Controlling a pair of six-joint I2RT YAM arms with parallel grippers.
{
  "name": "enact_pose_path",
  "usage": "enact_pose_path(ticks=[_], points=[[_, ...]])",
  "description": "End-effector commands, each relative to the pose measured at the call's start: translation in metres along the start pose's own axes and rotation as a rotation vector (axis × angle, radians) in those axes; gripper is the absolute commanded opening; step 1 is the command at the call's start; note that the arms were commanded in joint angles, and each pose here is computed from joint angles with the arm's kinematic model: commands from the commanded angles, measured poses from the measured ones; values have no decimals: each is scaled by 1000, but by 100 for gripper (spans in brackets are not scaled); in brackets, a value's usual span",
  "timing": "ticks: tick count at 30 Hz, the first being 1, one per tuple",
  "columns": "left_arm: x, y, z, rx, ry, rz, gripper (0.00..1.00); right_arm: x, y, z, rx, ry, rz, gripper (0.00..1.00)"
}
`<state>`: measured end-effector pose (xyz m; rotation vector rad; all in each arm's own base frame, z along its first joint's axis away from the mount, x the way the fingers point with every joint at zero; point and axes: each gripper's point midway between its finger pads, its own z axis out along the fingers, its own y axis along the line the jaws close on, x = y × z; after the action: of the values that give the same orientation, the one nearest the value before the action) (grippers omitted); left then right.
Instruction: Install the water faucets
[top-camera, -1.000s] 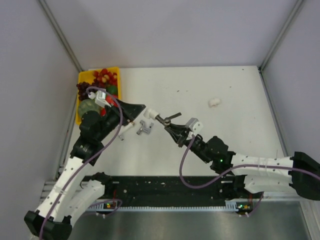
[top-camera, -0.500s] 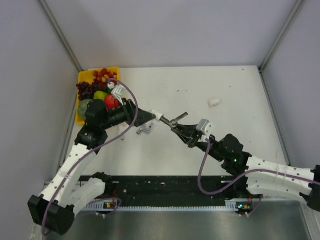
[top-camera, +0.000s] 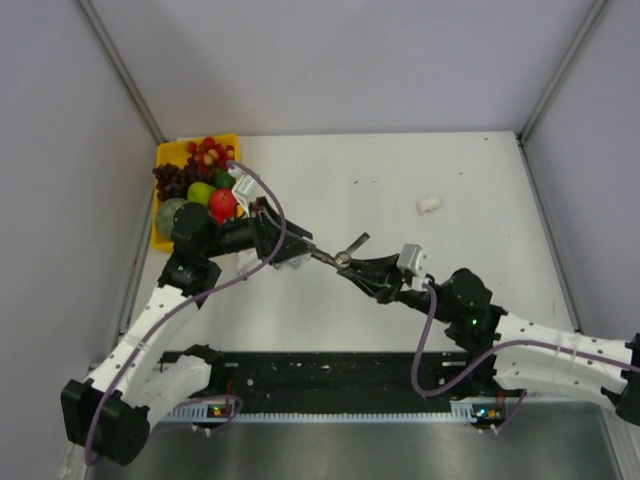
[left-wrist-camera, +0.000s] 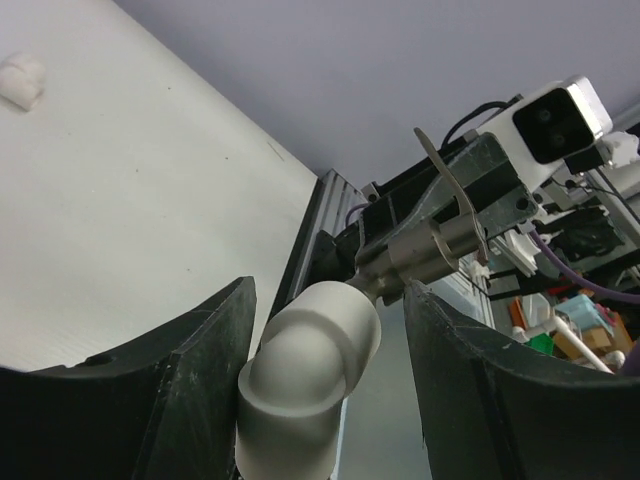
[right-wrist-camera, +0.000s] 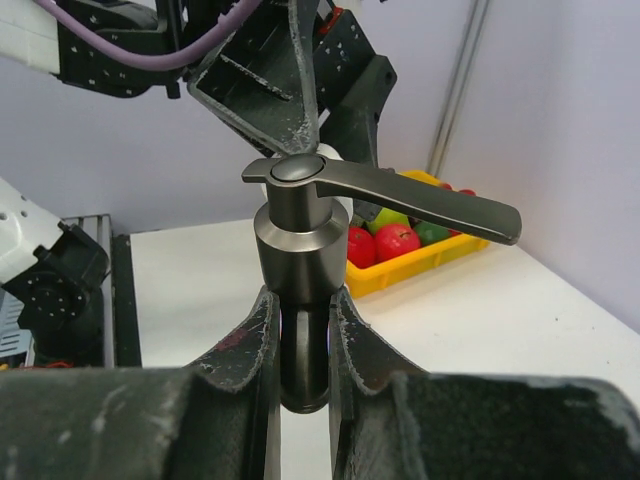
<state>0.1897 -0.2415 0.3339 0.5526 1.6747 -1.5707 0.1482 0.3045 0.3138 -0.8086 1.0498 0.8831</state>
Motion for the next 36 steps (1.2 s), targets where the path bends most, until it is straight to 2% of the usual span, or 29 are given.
enact_pose_path(ticks=[1,7,10,13,19,22,27,32,34,36], points=[[2,-38,-5,192,31,90,65,-38,-13,-2,39,-130,19,0],[9,-42,-7,223,69,71,64,-41,-19,-7,49,-143,18,0],[8,-43,-6,229,69,67,59,-40,-21,-7,52,-141,13,0],[8,-41,-5,231,81,56,57,-38,-23,-8,64,-140,9,0],[17,-23,-1,188,137,-23,62,-38,-26,-8,72,-134,-8,0],[18,-20,0,184,149,-39,67,-37,-26,-7,67,-125,-16,0],[15,-21,1,184,147,-33,67,-35,-21,-4,37,-114,-18,0],[11,-23,2,192,140,-27,55,-29,-15,-1,6,-100,-8,0],[11,-24,2,199,138,-16,42,-26,-14,0,1,-91,-2,0],[10,-24,2,202,131,1,17,-23,-16,0,10,-83,14,0]])
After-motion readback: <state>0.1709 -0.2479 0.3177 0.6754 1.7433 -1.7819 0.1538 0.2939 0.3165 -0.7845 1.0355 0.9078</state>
